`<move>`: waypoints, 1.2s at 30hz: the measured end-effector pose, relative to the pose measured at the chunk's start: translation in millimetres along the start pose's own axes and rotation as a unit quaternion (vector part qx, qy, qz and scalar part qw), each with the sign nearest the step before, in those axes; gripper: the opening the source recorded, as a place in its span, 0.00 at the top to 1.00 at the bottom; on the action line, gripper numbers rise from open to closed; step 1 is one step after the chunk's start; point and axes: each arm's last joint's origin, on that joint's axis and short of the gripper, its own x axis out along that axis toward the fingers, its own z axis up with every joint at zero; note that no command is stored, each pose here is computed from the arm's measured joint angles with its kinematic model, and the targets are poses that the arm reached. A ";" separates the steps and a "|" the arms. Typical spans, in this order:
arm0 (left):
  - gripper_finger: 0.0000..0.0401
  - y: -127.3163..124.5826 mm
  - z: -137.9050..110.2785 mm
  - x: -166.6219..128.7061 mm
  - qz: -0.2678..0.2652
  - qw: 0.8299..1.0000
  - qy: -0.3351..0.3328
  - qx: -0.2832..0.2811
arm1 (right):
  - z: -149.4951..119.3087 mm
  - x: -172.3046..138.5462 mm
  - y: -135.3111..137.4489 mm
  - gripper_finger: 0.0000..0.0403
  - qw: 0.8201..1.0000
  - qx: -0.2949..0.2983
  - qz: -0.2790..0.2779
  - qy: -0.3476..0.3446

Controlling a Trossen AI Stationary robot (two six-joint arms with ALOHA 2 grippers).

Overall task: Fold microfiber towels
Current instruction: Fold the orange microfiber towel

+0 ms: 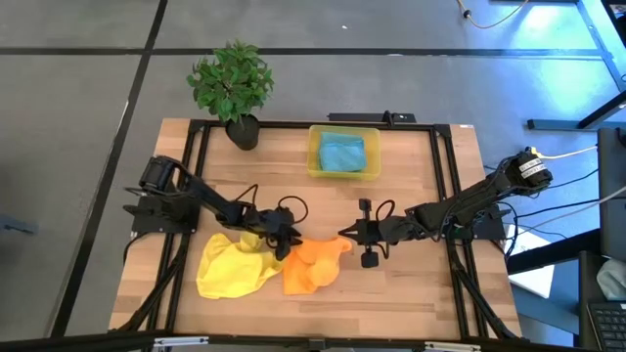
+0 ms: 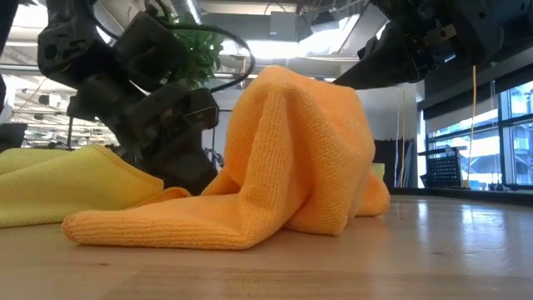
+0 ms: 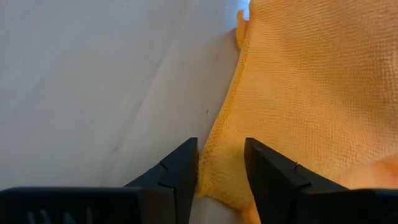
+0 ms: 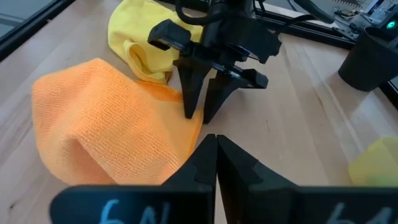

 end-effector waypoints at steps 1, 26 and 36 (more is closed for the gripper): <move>0.68 -0.8 -0.6 2.5 0.000 1.000 0.002 0.005 | 0.0 0.0 0.0 0.97 1.000 0.000 0.000 0.000; 1.00 -61.6 87.1 -73.9 0.021 0.986 -0.055 0.158 | -2.0 0.0 -0.9 0.97 0.999 -0.031 -0.016 0.010; 1.00 -112.0 118.7 -121.9 0.051 0.968 -0.048 0.243 | 2.9 1.5 -5.6 0.91 0.999 -0.022 -0.026 -0.013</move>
